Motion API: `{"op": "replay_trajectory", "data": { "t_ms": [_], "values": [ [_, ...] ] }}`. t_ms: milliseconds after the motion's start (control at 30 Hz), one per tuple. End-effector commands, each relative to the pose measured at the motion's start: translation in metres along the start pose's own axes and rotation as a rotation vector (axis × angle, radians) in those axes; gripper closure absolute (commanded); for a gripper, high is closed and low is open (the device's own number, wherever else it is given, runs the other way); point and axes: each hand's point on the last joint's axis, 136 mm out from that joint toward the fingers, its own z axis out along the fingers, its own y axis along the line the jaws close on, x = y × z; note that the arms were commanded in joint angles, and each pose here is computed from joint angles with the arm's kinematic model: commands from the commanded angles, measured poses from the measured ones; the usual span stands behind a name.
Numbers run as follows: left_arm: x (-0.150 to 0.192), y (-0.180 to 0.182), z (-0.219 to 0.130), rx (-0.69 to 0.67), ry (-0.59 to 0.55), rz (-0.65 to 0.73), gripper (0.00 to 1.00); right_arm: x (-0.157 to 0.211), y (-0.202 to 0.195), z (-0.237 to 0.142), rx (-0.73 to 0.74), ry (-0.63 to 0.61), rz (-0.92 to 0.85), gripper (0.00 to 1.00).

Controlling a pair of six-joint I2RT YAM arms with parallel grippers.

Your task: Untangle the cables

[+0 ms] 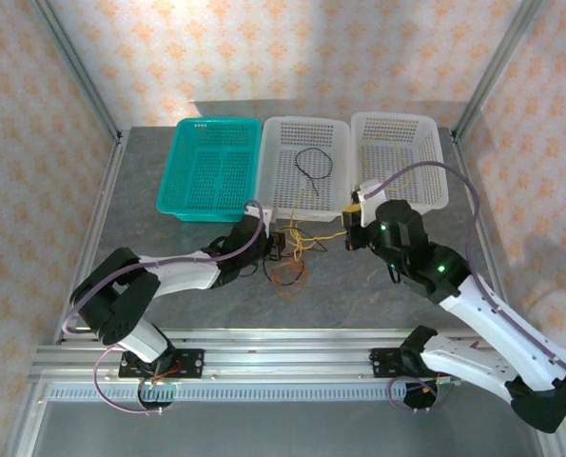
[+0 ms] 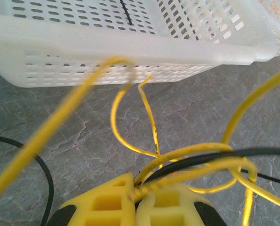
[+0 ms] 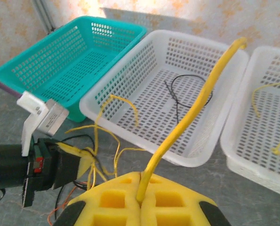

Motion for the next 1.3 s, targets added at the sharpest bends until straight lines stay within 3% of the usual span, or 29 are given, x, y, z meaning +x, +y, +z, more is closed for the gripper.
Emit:
{"op": "replay_trajectory", "data": {
  "t_ms": [0,400,667,1267],
  "values": [
    [0.004,0.032,-0.006,-0.117,-0.009,-0.03,1.0,-0.022,-0.025,-0.023,0.121,-0.063,-0.013,1.0],
    [0.021,0.063,-0.009,-0.242,0.036,-0.051,1.0,-0.04,-0.053,-0.057,0.25,-0.163,0.023,1.0],
    [0.025,0.071,-0.01,-0.277,0.048,-0.056,1.0,-0.035,-0.056,-0.063,0.255,-0.153,0.013,1.0],
    [0.04,0.115,-0.031,-0.386,0.055,-0.158,1.0,-0.02,-0.117,-0.085,0.663,-0.126,-0.018,1.0]
  ]
}}
